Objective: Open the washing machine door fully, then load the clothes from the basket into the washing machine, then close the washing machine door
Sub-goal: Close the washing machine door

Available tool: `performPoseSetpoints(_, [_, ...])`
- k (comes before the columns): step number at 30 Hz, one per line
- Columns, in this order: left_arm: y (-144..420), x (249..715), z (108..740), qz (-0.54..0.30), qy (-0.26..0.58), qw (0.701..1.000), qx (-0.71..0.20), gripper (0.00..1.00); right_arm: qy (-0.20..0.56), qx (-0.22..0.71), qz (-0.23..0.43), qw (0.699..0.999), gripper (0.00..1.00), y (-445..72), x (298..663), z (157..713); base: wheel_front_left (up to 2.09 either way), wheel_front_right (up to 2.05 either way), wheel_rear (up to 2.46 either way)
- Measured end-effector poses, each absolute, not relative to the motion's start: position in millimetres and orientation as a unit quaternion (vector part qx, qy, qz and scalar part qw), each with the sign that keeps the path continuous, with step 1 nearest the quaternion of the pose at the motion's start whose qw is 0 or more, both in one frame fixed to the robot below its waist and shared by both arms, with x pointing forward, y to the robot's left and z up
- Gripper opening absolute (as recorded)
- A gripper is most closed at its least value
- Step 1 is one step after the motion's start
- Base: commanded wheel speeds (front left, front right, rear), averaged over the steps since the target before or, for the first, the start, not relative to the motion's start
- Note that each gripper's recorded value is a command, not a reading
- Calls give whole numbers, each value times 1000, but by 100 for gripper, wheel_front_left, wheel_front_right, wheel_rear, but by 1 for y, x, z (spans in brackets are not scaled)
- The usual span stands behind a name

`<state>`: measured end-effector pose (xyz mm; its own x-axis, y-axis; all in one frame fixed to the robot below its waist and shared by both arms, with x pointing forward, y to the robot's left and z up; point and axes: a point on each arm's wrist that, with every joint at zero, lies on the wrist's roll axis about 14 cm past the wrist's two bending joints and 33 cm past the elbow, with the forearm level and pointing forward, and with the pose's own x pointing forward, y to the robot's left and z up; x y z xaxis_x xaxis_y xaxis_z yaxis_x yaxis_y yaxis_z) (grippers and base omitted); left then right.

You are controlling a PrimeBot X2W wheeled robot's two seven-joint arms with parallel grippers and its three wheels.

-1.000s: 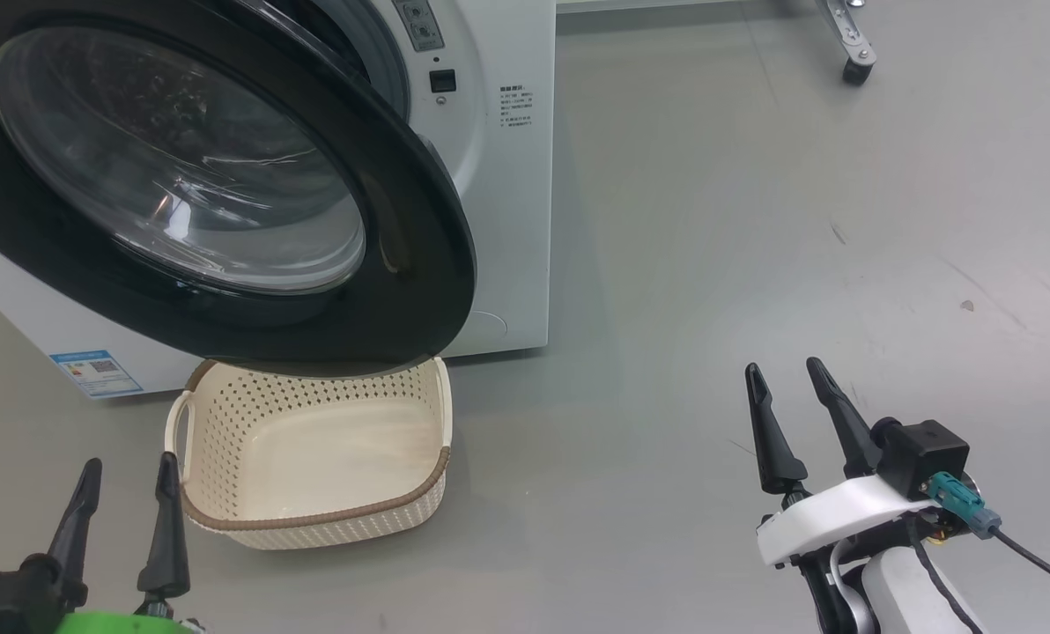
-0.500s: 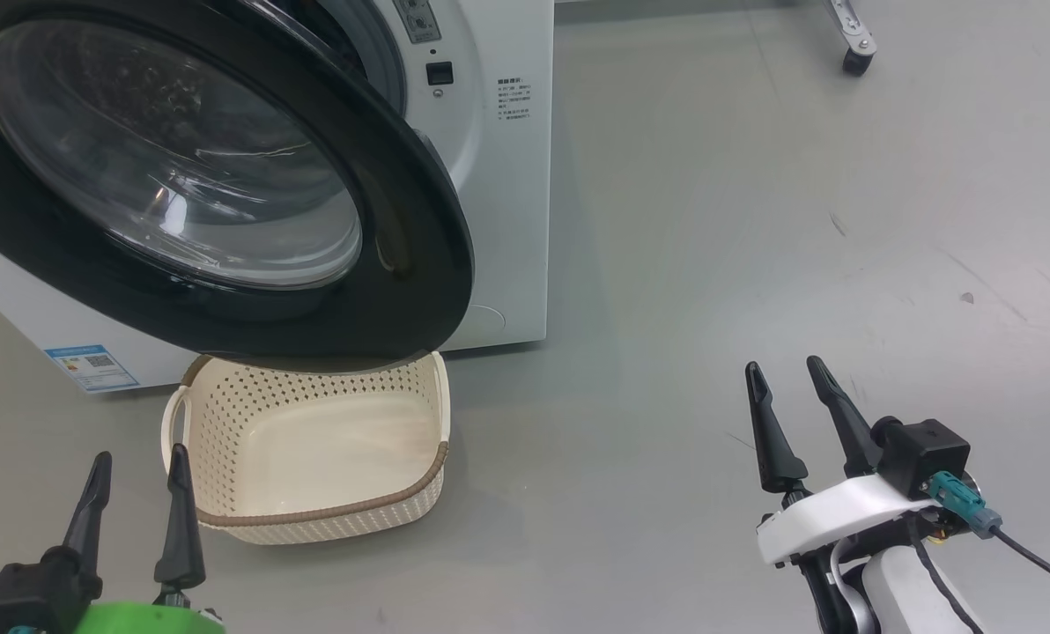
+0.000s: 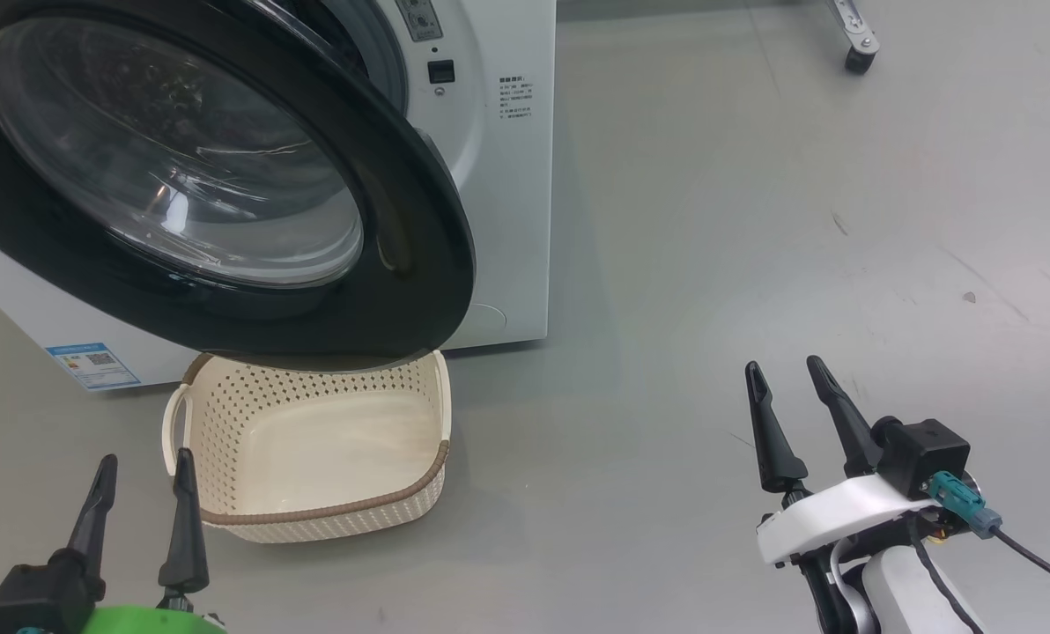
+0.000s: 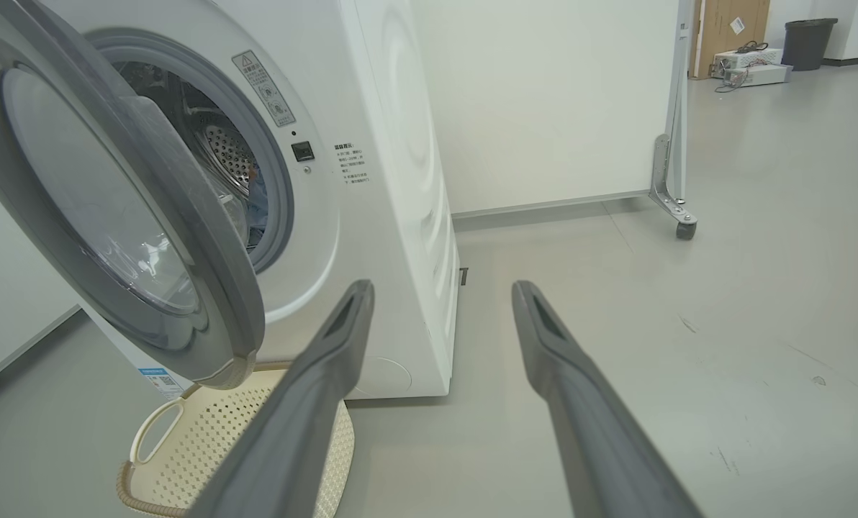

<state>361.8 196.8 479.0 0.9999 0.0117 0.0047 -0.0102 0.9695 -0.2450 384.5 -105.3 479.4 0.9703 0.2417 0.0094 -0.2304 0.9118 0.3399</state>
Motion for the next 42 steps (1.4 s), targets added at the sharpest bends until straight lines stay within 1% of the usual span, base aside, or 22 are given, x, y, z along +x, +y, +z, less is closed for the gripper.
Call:
performPoseSetpoints(3, [196,361,478,6,-2,993,-121,100,16,172,121,978,100,-105,385,480,0,0,0])
performPoseSetpoints(4, [196,361,478,4,-1,993,-121,100,16,172,121,978,93,-105,385,480,0,0,0])
performPoseSetpoints(5, [196,361,478,4,-1,993,-120,100,16,172,121,978,80,-105,385,480,0,0,0])
performPoseSetpoints(7, [195,361,477,4,-1,993,-118,100,16,172,120,978,31,-106,385,480,0,0,0])
performPoseSetpoints(8, [195,361,477,5,0,993,-118,100,16,172,119,978,0,-106,385,480,0,0,0])
performPoseSetpoints(13, [195,359,474,9,4,992,-123,100,-5,165,110,980,0,-115,390,491,0,0,0])
performPoseSetpoints(18, [197,358,473,12,5,993,-120,100,-55,163,110,979,0,-120,399,522,0,0,0])
performPoseSetpoints(20, [197,358,472,13,7,993,-120,100,-90,163,118,975,0,-118,404,545,0,0,0])
performPoseSetpoints(25, [200,355,468,18,13,992,-121,100,-171,158,160,959,0,-98,410,601,0,0,0])
performPoseSetpoints(27, [200,355,467,20,14,992,-122,100,-195,156,184,951,0,-86,408,618,0,0,0])
performPoseSetpoints(28, [200,355,467,20,14,992,-122,100,-195,156,184,951,0,-86,408,618,0,0,0])
performPoseSetpoints(29, [199,356,468,19,13,992,-123,100,-214,152,216,940,0,-69,404,633,0,0,0])
performPoseSetpoints(30, [199,356,468,19,13,992,-123,100,-214,152,216,940,0,-69,404,633,0,0,0])
performPoseSetpoints(31, [197,358,470,16,10,992,-124,100,-229,136,245,932,0,-56,401,642,0,0,0])
performPoseSetpoints(35, [199,359,471,20,8,992,-125,100,-235,117,282,923,0,-39,398,646,0,0,0])
performPoseSetpoints(38, [202,357,468,26,12,992,-126,100,-218,105,316,917,0,-23,395,634,0,0,0])
performPoseSetpoints(42, [201,356,467,27,14,991,-129,100,-178,88,362,911,0,0,392,607,0,0,0])
